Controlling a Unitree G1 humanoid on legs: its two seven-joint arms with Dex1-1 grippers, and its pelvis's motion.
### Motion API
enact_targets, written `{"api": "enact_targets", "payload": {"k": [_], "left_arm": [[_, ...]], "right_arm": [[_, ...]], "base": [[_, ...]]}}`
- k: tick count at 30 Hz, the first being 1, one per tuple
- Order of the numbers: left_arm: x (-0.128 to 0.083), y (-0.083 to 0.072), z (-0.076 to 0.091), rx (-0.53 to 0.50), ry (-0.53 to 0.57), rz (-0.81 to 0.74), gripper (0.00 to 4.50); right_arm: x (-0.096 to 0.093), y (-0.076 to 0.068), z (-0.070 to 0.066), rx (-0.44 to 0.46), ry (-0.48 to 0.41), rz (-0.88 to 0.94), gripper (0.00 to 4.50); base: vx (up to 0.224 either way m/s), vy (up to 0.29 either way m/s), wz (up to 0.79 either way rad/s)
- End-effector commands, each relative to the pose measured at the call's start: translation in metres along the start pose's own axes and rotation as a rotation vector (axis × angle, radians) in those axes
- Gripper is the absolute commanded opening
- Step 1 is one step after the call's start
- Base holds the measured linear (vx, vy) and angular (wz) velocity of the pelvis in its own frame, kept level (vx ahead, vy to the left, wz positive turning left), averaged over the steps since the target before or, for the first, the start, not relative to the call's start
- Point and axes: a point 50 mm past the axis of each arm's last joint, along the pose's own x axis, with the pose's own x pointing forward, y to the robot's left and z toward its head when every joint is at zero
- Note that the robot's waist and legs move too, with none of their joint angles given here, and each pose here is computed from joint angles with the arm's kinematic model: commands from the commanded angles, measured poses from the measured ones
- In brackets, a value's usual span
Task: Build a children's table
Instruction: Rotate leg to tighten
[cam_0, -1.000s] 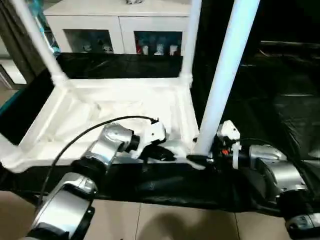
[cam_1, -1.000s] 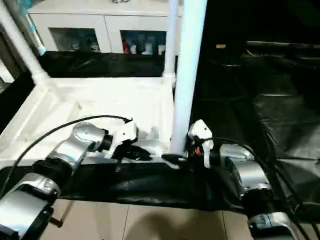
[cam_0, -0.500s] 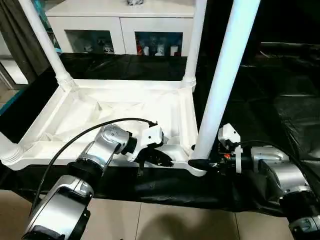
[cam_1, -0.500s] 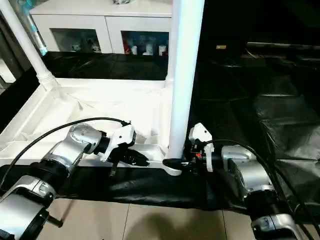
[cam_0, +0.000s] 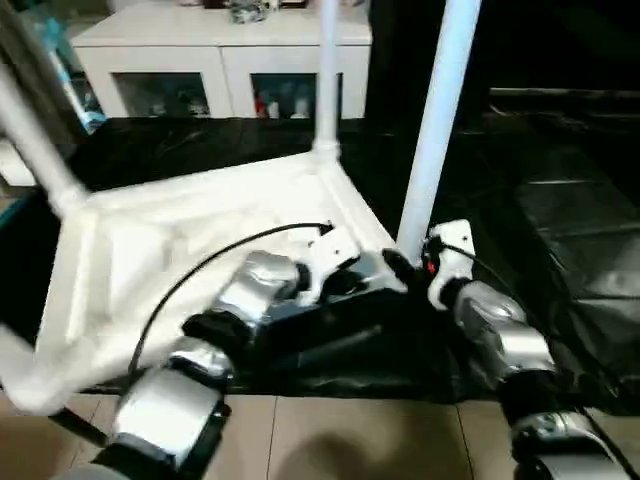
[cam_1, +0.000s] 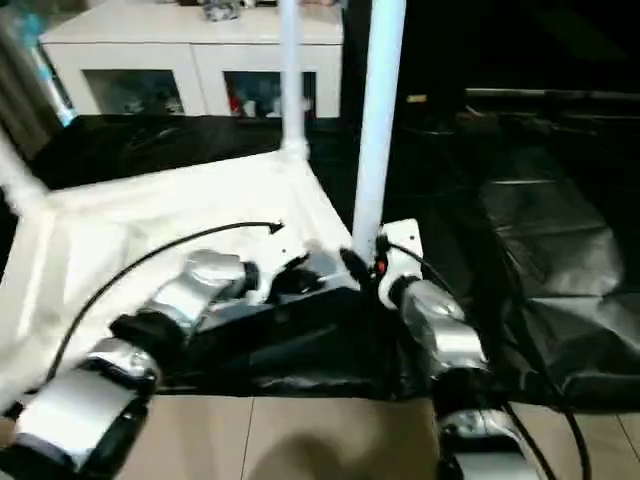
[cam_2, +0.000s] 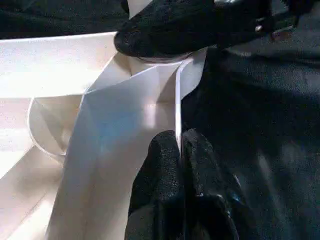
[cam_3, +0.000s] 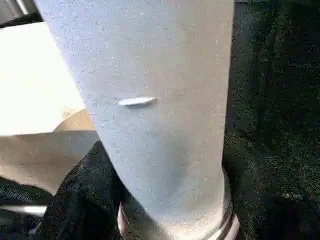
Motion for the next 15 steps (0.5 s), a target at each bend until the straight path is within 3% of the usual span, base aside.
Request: {"api": "enact_targets", "payload": {"k": [1,4,7,15], "left_arm": [[0.01,-0.007,0.02,0.045,-0.075,-0.036,0.0],[0.007,-0.009,0.018,0.054,-0.08,-0.075,0.0],[0.0,-0.009,0.011,0.074,-0.069,-0.131,0.0],[-0.027,-0.006,-0.012,0.131,0.011,-0.311,0.0]], "right_arm": [[0.01,0.035,-0.023,0.079,0.077,0.164,3.09],[0.01,0.037,-0.018,0.07,0.067,0.236,3.29],[0.003,0.032,-0.015,-0.017,0.086,0.317,3.67],[-0.037,0.009,-0.006,-0.139,0.142,0.611,3.67]], "base": [[0.0,0.0,0.0],[0.0,0.0,0.0],[0.0,0.0,0.0],[0.034,-0.008,0.01]]}}
